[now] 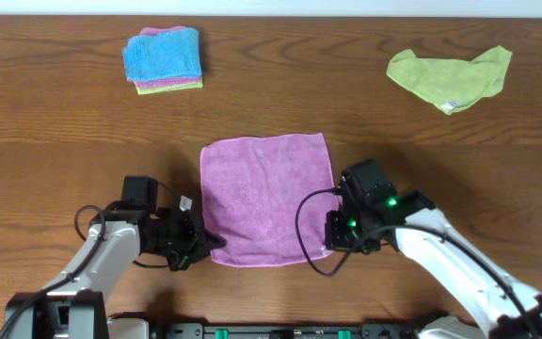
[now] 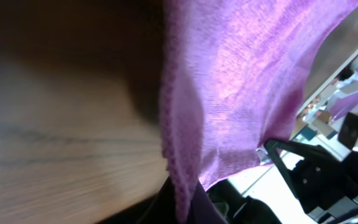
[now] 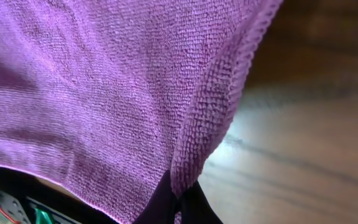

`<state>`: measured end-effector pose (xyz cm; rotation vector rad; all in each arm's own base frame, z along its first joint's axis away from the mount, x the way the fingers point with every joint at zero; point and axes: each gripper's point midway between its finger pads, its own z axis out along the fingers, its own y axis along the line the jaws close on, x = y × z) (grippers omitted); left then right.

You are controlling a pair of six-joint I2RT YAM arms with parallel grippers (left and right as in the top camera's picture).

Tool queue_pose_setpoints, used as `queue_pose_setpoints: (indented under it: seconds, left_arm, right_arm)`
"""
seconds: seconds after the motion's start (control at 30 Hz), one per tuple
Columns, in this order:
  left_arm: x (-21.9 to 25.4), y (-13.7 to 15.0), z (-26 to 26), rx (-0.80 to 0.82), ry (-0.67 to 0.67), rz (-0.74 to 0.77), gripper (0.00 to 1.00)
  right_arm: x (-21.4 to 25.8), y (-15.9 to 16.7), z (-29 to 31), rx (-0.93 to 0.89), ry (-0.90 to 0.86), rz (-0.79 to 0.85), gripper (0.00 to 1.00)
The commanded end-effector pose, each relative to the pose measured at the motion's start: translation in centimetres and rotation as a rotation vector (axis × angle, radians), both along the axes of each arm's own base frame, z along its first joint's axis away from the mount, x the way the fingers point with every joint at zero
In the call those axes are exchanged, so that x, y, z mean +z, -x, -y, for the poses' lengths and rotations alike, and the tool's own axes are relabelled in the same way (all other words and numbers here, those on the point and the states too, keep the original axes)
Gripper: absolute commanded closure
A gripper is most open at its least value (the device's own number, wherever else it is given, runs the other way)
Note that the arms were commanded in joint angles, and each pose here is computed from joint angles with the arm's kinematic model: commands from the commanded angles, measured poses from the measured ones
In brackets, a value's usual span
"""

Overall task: Fold the cloth
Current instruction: 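Grasp the lower right corner with the right gripper and fold both corners upward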

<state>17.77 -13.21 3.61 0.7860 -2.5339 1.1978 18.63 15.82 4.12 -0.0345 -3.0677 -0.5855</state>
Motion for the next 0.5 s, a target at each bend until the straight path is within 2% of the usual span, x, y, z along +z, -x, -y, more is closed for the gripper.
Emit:
queue_pose_setpoints:
  seconds: [0.0,0.2,0.33,0.47]
  left_arm:
    - [0.0,-0.3,-1.2,-0.043,-0.055,0.051,0.94]
    - [0.7,-0.4,-3.2,-0.083,-0.140,0.053,0.94]
    - [1.2,-1.1,-3.3,-0.081,-0.148,0.071,0.94]
    - [1.2,-1.5,-3.3,-0.073,-0.149,0.081,0.94]
  right_arm:
    - [0.6,0.0,0.6,-0.031,0.039,0.036,0.99]
    - [1.2,0.4,0.8,-0.025,0.045,0.052,0.99]
    - [1.3,0.7,0.0,-0.008,0.045,0.063,0.98]
    - [1.6,-0.5,-0.9,-0.006,0.031,0.127,0.99]
